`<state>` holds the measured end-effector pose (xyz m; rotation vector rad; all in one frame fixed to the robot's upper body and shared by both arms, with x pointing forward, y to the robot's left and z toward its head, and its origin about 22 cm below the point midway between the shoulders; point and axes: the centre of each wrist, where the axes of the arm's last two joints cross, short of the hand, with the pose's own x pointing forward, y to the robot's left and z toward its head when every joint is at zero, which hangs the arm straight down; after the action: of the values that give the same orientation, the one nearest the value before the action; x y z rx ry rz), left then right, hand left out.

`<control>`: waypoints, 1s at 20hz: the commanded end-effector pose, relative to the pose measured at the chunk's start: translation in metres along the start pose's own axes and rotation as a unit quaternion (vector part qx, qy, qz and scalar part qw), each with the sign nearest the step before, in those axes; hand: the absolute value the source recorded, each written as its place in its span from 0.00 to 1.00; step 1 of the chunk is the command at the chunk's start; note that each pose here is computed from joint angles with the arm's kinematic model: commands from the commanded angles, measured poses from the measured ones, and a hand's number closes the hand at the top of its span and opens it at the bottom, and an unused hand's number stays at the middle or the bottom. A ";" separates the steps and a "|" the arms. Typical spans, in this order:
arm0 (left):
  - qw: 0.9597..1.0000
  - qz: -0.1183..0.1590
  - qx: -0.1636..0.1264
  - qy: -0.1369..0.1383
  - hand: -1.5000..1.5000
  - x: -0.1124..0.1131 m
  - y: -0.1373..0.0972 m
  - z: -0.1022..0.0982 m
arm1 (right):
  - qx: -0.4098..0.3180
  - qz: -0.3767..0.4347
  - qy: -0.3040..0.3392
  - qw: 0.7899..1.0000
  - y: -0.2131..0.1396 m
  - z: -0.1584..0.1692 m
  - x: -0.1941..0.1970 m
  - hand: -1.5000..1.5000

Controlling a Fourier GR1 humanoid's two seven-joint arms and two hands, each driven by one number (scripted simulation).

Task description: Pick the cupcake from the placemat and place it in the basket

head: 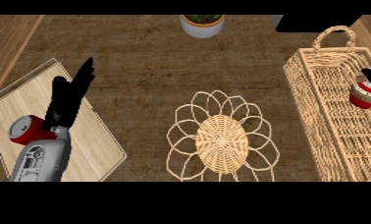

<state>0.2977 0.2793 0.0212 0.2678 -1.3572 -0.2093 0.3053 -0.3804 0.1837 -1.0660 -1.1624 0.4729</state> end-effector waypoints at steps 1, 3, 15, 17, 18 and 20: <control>1.000 -0.004 0.001 0.005 0.50 -0.003 0.005 0.007 | -0.024 -0.033 -0.009 0.999 0.008 -0.003 -0.005 0.00; 1.000 -0.011 0.001 0.000 0.50 -0.002 0.008 0.009 | -0.051 -0.062 -0.027 0.996 0.005 -0.002 -0.015 0.00; 1.000 -0.006 0.018 0.003 0.50 0.010 0.000 0.007 | -0.209 -0.165 0.044 0.963 -0.076 0.039 -0.075 0.00; 1.000 0.007 0.013 0.005 0.50 0.001 0.018 -0.001 | -0.219 -0.216 0.072 0.949 -0.084 0.038 -0.109 0.00; 1.000 0.005 0.003 0.002 0.50 -0.003 0.009 0.000 | -0.226 -0.210 0.073 0.948 -0.092 0.037 -0.112 0.00; 1.000 0.003 0.013 0.005 0.50 -0.008 -0.005 0.004 | -0.219 -0.219 0.088 0.947 -0.105 0.050 -0.141 0.00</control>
<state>0.2950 0.2814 0.0251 0.2818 -1.3570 -0.1964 0.2215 -0.4844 0.2025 -1.1623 -1.3426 -0.1631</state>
